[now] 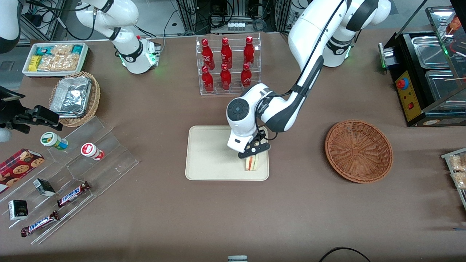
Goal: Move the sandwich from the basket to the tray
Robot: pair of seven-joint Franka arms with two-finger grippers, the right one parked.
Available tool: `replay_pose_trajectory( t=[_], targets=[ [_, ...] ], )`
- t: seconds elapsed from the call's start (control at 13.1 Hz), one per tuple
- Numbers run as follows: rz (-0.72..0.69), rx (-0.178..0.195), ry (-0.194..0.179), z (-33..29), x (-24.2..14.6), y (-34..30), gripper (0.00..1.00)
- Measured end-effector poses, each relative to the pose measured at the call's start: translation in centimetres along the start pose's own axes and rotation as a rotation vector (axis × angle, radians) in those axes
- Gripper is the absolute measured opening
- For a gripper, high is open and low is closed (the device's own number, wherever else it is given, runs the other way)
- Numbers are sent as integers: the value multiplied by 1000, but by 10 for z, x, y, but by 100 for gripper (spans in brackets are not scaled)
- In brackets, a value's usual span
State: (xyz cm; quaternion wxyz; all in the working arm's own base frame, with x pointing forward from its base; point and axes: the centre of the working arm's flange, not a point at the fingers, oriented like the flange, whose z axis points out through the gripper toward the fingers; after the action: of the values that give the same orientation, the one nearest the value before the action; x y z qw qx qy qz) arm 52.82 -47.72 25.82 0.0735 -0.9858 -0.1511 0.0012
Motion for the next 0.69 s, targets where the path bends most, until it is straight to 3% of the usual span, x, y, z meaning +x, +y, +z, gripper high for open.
replay_pose_trajectory(
  t=[0.3, 0.46, 0.53, 0.69],
  targets=[
    [-31, -17, 11, -9, 4, 2, 69],
    [-49, -51, 33, -32, 12, 5, 94],
    [-62, -70, 45, -48, 16, 5, 100],
    [-96, -104, 70, -86, 24, -2, 100]
  ],
)
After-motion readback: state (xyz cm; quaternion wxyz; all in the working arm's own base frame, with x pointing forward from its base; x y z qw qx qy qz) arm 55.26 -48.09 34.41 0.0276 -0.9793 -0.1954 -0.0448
